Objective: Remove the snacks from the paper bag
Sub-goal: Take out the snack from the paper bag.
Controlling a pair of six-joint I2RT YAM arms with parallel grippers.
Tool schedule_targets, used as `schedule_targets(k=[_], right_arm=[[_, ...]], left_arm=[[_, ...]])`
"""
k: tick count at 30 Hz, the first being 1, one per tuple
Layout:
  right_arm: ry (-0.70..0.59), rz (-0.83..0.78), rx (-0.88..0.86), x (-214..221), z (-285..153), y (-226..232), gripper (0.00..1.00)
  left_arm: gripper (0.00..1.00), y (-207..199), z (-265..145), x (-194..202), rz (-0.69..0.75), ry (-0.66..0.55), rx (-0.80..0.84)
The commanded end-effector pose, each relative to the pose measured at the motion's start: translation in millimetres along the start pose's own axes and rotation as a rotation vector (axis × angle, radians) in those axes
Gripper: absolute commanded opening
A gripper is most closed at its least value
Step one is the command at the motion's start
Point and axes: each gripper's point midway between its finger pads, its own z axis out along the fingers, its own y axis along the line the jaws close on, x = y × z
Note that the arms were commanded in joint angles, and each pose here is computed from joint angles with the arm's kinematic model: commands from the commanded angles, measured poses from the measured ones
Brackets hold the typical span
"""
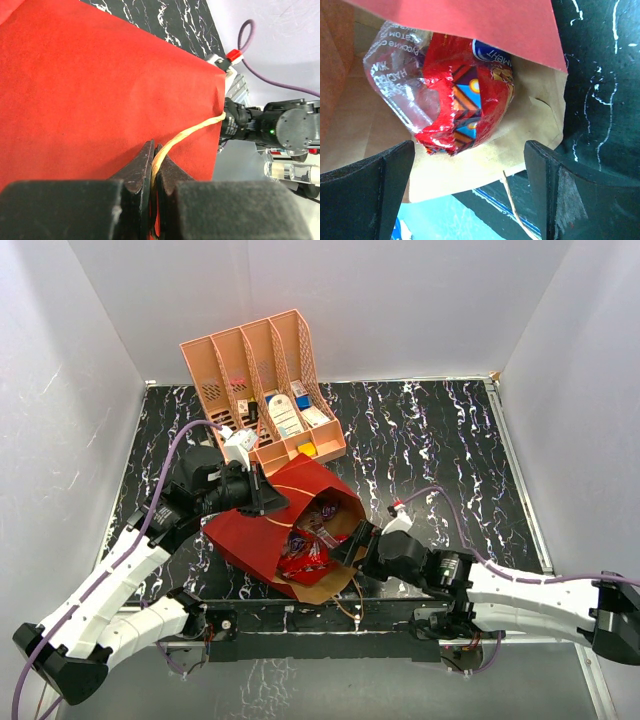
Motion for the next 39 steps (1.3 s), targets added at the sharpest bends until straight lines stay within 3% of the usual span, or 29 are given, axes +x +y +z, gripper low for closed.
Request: schedule_targets(k=[1,15,27,34,39], right_arm=[[-0.026,0.150,-0.173,-6,8,40,0.93],[-0.077,0.245,-0.185,-6,39,35,0.80],[-0.070,0.218,-0.213,-6,39,32,0.27],[-0.071,0.184,-0.300,-10,25,50,0.11],[-0.072,0.146,-0.368,-14,11,64,0.07]], left_arm=[[0.00,-4,-3,-3,-0.001,-0.021,0.023],[0.00,-5,-2,-1,-0.006,-0.014,0.034],[0.00,0,-2,2,-0.007,-0.016,0.015],[0.00,9,0,5,-0.021,-0.019,-0.023],[0.00,18,-2,5,-0.033,-0.033,-0.073]])
